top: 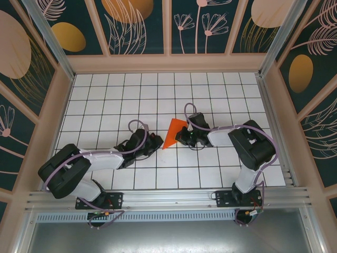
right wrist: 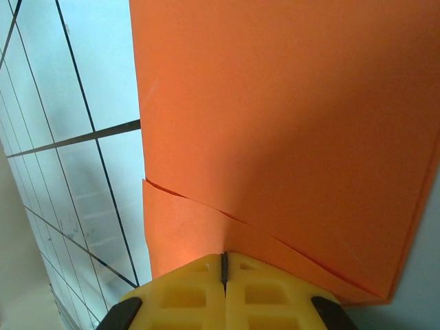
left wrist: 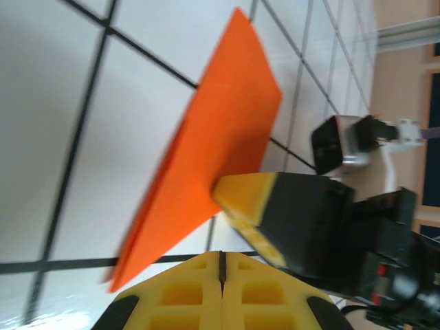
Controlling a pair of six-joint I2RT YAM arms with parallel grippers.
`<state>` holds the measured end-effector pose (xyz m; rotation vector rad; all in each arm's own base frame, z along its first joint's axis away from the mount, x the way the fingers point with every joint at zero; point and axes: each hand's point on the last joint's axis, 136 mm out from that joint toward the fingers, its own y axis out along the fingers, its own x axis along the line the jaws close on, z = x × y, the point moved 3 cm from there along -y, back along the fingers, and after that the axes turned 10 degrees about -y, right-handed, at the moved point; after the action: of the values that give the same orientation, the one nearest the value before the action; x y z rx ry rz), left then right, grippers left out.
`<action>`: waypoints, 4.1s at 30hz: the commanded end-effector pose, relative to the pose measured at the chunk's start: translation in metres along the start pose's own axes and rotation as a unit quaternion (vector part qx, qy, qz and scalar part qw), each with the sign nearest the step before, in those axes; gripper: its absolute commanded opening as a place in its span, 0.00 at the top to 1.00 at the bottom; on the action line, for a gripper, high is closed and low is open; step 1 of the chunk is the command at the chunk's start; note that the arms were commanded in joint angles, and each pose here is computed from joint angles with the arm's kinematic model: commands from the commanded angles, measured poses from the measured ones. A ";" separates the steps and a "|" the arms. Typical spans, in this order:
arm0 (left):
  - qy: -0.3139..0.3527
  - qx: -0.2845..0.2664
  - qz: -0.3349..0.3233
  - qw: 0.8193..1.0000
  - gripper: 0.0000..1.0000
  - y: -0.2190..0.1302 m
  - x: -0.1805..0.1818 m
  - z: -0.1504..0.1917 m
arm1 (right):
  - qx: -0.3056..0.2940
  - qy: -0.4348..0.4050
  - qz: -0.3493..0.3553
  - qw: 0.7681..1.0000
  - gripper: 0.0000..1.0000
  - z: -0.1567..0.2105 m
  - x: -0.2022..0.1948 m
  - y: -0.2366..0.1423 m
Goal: Fold a paper plane with a square sheet of paper (pick it up from the middle)
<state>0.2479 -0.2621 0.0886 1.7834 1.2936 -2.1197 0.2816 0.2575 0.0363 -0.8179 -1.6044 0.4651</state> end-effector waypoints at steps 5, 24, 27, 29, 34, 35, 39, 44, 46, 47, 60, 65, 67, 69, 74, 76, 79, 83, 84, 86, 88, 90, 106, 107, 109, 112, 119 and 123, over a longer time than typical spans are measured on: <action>0.007 0.059 0.006 0.998 1.00 0.035 -0.016 0.015 | 0.020 0.029 0.097 0.995 1.00 0.012 -0.047 -0.002; -0.008 0.059 -0.149 0.987 1.00 0.047 0.076 0.018 | -0.024 -0.051 0.021 0.998 1.00 -0.010 0.007 -0.021; -0.002 0.064 -0.150 0.987 1.00 0.044 0.077 0.019 | -0.029 -0.059 0.008 0.998 1.00 -0.007 0.020 -0.020; 0.006 0.066 -0.153 0.986 1.00 0.043 0.077 0.019 | -0.031 -0.062 0.002 0.998 1.00 -0.003 0.027 -0.017; 0.015 0.073 -0.159 0.984 1.00 0.041 0.080 0.021 | -0.031 -0.043 0.012 0.999 1.00 0.010 0.023 -0.005; 0.017 0.073 -0.159 0.984 1.00 0.041 0.080 0.021 | -0.031 -0.038 0.015 0.999 1.00 0.011 0.020 -0.002; 0.023 0.076 -0.163 0.983 1.00 0.043 0.083 0.022 | -0.019 -0.034 0.021 0.999 1.00 0.017 0.013 0.008; 0.022 0.079 -0.181 0.980 1.00 0.041 0.094 0.023 | -0.018 -0.026 0.054 0.998 1.00 0.020 -0.001 0.010; 0.022 0.075 -0.196 0.978 1.00 0.037 0.102 0.022 | -0.019 -0.022 0.080 0.996 1.00 0.020 -0.010 0.009; 0.022 0.073 -0.203 0.976 1.00 0.036 0.106 0.022 | -0.020 -0.019 0.089 0.996 1.00 0.019 -0.014 0.007; 0.028 0.078 -0.228 0.970 1.00 0.025 0.124 0.023 | -0.071 0.007 0.117 0.991 1.00 -0.008 -0.061 -0.029; 0.034 0.078 -0.228 0.970 1.00 0.025 0.121 0.023 | -0.095 0.023 0.132 0.986 1.00 -0.019 -0.079 -0.048; 0.039 0.081 -0.221 0.971 1.00 0.027 0.116 0.023 | -0.105 0.024 0.137 0.985 1.00 -0.024 -0.081 -0.056; 0.048 0.085 -0.205 0.974 1.00 0.030 0.105 0.023 | -0.119 0.025 0.142 0.982 1.00 -0.028 -0.077 -0.065; 0.144 0.107 -0.118 0.977 0.96 0.037 0.032 0.023 | -0.163 0.036 0.116 0.979 0.88 -0.035 -0.057 -0.091; 0.178 0.092 -0.093 0.975 0.88 0.035 0.007 0.018 | -0.164 0.038 0.099 0.981 0.76 -0.034 -0.049 -0.095; 0.218 0.073 -0.067 0.971 0.79 0.034 -0.021 0.012 | -0.153 0.044 0.066 0.985 0.63 -0.029 -0.039 -0.096; 0.246 0.065 -0.055 0.966 0.77 0.041 -0.040 0.008 | -0.134 0.062 0.017 0.989 0.52 -0.021 -0.030 -0.091; 0.247 0.064 -0.055 0.965 0.78 0.044 -0.041 0.008 | -0.130 0.065 0.007 0.989 0.51 -0.020 -0.028 -0.090; 0.248 0.064 -0.060 0.965 0.80 0.051 -0.040 0.007 | -0.119 0.070 -0.015 0.990 0.49 -0.017 -0.024 -0.086; 0.247 0.061 -0.067 0.965 0.81 0.057 -0.038 0.005 | -0.110 0.073 -0.026 0.991 0.48 -0.015 -0.021 -0.082; 0.245 0.058 -0.079 0.965 0.81 0.063 -0.032 0.004 | -0.100 0.073 -0.035 0.992 0.48 -0.012 -0.020 -0.077; 0.222 0.031 -0.100 0.969 0.67 0.066 -0.023 -0.005 | -0.058 0.064 -0.053 0.995 0.55 -0.005 -0.016 -0.049; 0.220 0.030 -0.101 0.970 0.65 0.065 -0.023 -0.005 | -0.057 0.063 -0.056 0.995 0.55 -0.006 -0.015 -0.048; 0.219 0.029 -0.102 0.970 0.64 0.065 -0.022 -0.006 | -0.054 0.052 -0.065 0.995 0.56 -0.008 -0.011 -0.046; 0.214 0.025 -0.107 0.971 0.62 0.064 -0.020 -0.009 | -0.054 0.041 -0.072 0.995 0.58 -0.011 -0.007 -0.043; 0.201 0.007 -0.113 0.973 0.59 0.054 -0.017 -0.020 | -0.049 0.028 -0.104 0.993 0.64 -0.011 0.002 -0.037; 0.188 -0.003 -0.117 0.975 0.54 0.044 -0.017 -0.030 | -0.052 0.007 -0.122 0.991 0.67 -0.011 0.010 -0.035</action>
<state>0.2992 -0.2915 0.0686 2.2595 1.6441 -1.9548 0.2766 0.2266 0.0545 -0.7496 -1.6074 0.2426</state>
